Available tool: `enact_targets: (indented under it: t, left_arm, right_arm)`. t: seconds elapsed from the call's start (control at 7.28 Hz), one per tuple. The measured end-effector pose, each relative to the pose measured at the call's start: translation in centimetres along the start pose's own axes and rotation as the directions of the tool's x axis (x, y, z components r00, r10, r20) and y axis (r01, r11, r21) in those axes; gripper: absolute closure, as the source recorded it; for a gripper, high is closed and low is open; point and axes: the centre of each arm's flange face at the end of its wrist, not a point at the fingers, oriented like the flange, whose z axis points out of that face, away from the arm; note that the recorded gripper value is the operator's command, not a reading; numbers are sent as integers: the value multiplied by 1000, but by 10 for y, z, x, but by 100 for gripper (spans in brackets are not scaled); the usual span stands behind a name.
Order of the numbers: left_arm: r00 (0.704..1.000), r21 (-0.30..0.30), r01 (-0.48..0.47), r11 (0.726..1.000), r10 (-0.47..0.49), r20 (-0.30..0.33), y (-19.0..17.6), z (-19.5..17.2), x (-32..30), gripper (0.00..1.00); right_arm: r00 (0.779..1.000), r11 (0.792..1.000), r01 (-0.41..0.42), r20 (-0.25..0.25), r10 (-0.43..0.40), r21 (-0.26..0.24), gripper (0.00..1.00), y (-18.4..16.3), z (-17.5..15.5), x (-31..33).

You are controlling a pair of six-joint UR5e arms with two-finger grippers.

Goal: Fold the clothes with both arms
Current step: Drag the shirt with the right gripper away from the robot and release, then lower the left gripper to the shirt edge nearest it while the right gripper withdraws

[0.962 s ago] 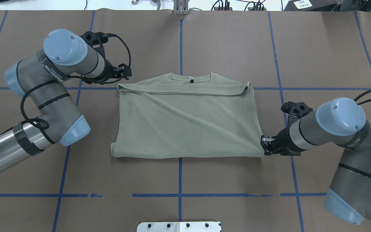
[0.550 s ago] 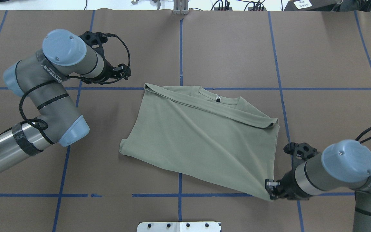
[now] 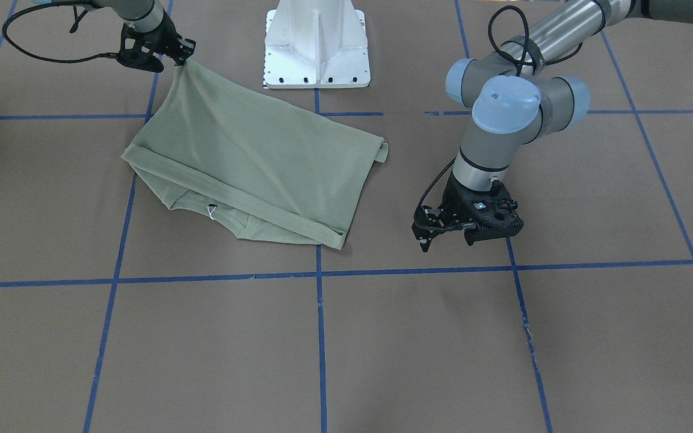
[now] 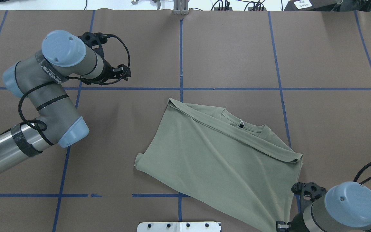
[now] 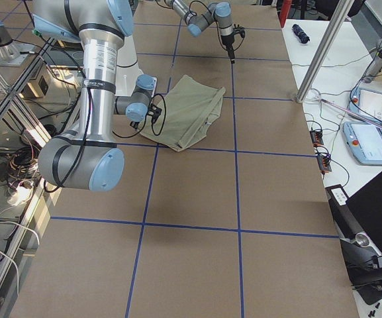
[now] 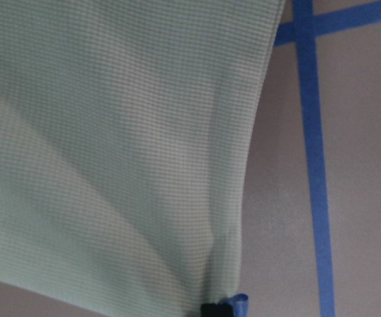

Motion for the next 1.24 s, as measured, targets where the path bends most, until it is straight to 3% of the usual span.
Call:
enact_targets:
  t: [0.14,0.41,0.69,0.96,1.24]
  left_arm:
    - [1000,-1,-2,1000,2,-2,1,0,1,2]
    - [1000,-5,-6,1000,6,-9,4,-2,4,1]
    - [1000,-16,-16,1000,16,-18,14,-4,4,1]
    - [998,-49,-38,998,36,-57,49,-20,2,1]
    - [997,-79,-28,996,22,-77,66,-30,-3,1]
  right_arm:
    - [1000,1000,-4,2,4,1,0,3,-3,2]
    - [996,998,-46,73,43,42,0,-12,-40,-5]
    - [985,989,-100,154,83,111,0,-44,-78,-10]
    - [964,972,-118,258,63,205,0,-83,-124,-25]
    - [950,957,-132,309,48,259,0,-104,-152,-31]
